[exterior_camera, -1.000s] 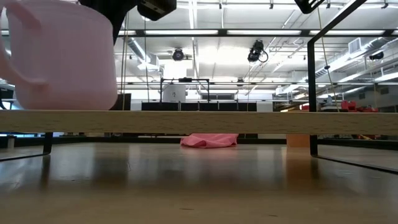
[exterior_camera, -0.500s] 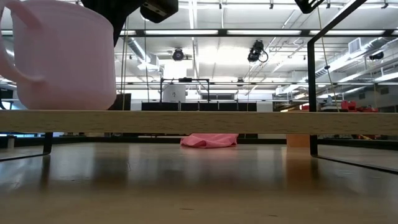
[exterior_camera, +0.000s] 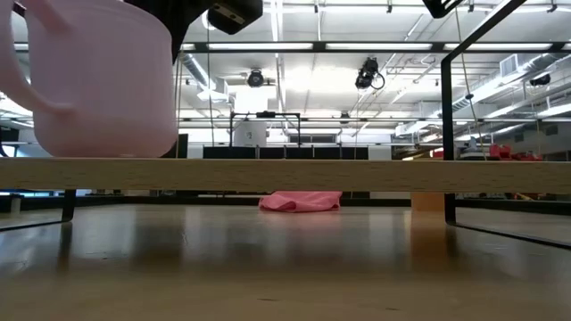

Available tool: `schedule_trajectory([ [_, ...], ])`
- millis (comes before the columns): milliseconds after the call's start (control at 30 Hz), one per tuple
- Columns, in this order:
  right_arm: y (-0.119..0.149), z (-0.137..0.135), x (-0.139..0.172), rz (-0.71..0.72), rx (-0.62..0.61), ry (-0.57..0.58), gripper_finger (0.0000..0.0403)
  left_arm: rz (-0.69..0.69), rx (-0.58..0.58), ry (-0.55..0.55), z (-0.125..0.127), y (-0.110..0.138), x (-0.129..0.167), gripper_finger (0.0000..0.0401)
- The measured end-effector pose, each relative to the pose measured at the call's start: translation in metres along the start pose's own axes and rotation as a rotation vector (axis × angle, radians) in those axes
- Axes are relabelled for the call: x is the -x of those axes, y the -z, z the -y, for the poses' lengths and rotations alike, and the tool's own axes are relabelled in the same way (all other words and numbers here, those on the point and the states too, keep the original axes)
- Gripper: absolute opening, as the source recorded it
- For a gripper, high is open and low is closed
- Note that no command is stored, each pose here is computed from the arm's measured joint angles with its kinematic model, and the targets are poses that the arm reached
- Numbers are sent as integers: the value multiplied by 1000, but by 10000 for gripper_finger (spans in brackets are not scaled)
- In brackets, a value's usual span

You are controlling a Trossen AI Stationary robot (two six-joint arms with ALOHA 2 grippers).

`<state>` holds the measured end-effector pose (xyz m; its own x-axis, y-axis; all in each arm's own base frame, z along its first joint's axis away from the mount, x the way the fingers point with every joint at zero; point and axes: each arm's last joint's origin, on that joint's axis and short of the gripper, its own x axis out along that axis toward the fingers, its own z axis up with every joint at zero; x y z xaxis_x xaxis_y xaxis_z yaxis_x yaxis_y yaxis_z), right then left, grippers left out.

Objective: Stack small to large cups/mugs on shelf
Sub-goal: Put the purple mug on the shelf

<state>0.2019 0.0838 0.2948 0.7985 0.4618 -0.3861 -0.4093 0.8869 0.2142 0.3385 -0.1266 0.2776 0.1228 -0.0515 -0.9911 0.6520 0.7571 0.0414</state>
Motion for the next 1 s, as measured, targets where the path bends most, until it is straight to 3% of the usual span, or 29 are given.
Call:
schedule_trajectory([
  [700, 1, 0, 0, -9, -5, 1, 55, -55, 16, 48, -3, -2, -15, 12],
  [1000, 1, 0, 0, -9, -5, 2, 55, -55, 39, 41, -4, -3, -18, 51],
])
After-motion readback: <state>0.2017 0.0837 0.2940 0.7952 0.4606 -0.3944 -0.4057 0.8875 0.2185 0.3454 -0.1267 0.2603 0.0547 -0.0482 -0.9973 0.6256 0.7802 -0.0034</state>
